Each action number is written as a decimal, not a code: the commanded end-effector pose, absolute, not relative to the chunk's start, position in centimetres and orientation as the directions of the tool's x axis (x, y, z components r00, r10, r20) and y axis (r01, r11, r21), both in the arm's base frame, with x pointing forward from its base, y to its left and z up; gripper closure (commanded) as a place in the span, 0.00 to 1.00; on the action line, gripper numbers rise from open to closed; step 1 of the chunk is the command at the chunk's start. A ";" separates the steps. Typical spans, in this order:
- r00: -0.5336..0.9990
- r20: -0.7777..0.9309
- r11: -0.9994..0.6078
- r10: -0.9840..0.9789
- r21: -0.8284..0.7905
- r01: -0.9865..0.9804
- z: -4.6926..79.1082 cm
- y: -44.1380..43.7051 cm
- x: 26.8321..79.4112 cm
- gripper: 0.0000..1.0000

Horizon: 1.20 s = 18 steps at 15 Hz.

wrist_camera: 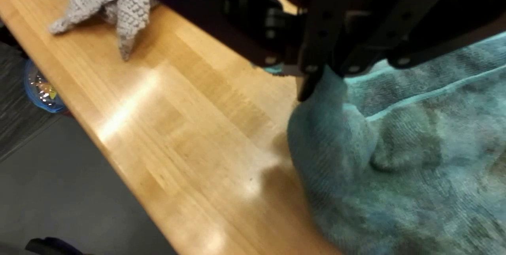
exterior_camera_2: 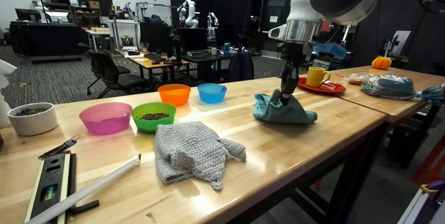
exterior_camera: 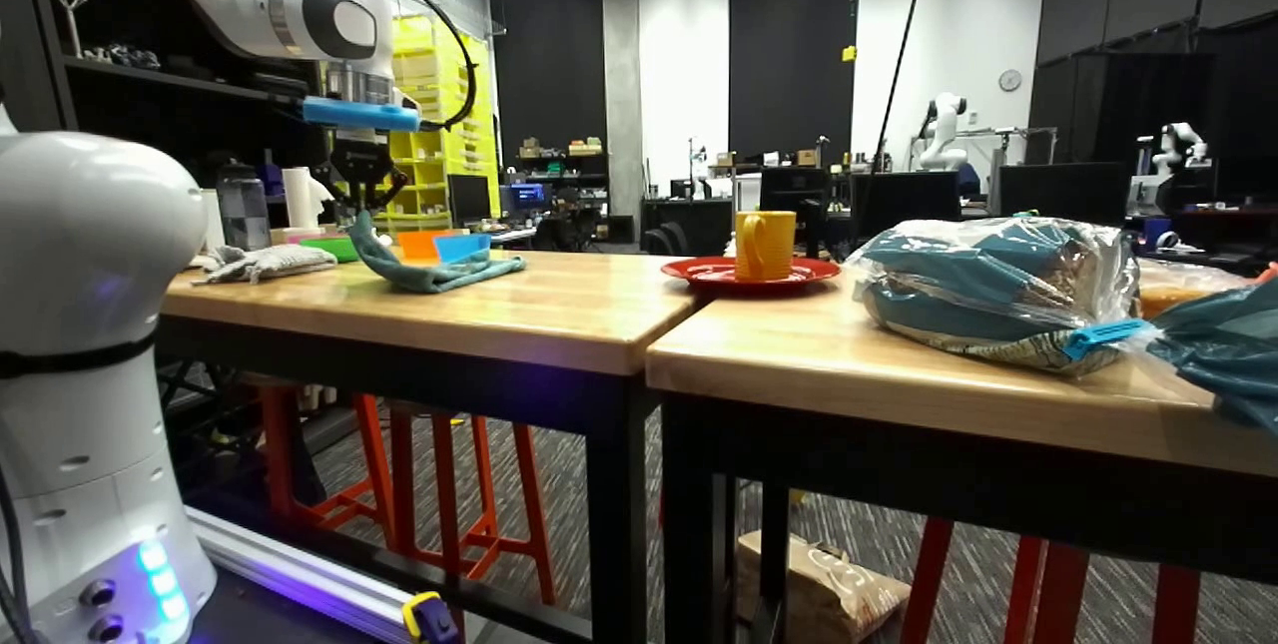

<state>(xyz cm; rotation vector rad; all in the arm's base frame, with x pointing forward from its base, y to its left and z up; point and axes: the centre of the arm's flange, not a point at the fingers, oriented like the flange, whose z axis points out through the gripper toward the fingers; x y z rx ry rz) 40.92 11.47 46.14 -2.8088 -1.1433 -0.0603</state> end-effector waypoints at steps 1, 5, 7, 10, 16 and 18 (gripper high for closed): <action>0.698 0.092 -0.694 0.710 -0.077 0.716 47.5 8.5 42.7 0.99; 0.688 0.113 -0.688 0.717 -0.049 0.724 47.9 6.0 45.2 0.99; 0.688 0.120 -0.689 0.715 -0.041 0.723 47.9 5.3 46.4 0.99; 0.684 0.131 -0.687 0.717 -0.032 0.726 47.6 4.7 48.4 0.99; 0.684 0.122 -0.688 0.719 -0.013 0.725 45.5 3.9 52.2 0.99; 0.691 0.117 -0.695 0.714 -0.009 0.719 44.7 3.3 53.2 0.99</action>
